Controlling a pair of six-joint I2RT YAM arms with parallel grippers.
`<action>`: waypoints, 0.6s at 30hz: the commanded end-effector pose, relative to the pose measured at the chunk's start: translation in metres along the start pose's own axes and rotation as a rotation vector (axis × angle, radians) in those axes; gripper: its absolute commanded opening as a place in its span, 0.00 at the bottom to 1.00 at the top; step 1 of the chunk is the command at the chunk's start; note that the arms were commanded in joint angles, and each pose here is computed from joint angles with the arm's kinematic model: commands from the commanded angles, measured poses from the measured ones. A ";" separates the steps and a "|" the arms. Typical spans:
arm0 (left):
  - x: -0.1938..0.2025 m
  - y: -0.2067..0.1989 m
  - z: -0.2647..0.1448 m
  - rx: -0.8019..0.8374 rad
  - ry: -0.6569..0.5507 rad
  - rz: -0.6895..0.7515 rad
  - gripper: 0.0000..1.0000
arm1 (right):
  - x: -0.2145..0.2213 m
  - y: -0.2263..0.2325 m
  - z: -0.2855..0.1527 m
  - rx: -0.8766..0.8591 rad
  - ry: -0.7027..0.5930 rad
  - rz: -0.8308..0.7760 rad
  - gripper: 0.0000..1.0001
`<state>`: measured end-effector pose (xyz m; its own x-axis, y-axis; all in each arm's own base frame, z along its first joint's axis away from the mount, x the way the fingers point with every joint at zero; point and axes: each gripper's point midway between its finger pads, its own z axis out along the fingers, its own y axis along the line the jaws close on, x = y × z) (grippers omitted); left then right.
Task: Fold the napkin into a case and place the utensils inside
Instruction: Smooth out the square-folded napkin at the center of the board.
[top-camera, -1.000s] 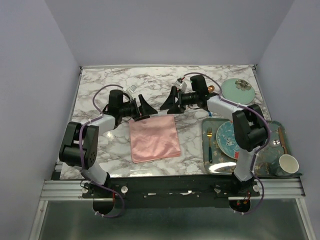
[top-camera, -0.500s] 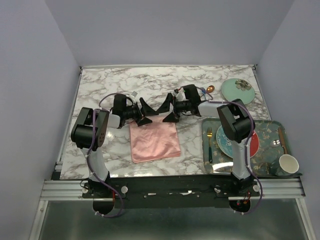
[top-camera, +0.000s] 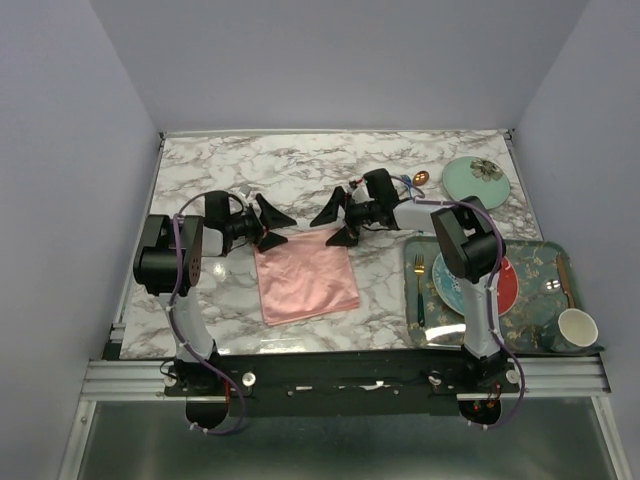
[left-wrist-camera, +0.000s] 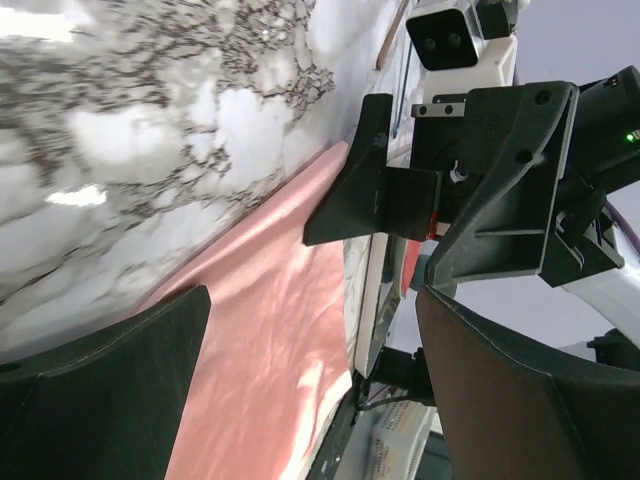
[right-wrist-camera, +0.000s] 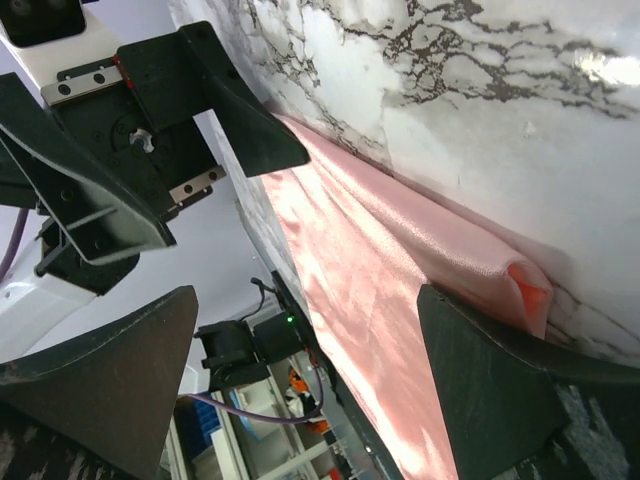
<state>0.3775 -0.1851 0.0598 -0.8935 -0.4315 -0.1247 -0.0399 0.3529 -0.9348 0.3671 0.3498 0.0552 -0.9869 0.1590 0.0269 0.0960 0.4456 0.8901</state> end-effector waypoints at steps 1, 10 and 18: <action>-0.004 0.040 -0.028 -0.091 -0.056 -0.078 0.99 | -0.008 -0.054 0.005 0.202 -0.004 0.024 1.00; -0.003 0.037 -0.052 -0.086 -0.099 -0.081 0.99 | -0.041 -0.025 0.020 0.210 0.009 -0.231 1.00; -0.008 -0.023 -0.060 0.015 -0.080 0.135 0.99 | 0.001 0.068 -0.010 -0.057 0.134 -0.411 1.00</action>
<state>0.3575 -0.1276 0.0680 -0.8428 -0.5189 -0.1433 -0.0715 0.3718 -0.9256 0.4078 0.3705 0.0702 -0.9705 -0.0362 -0.2385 -0.2220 0.5204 0.8245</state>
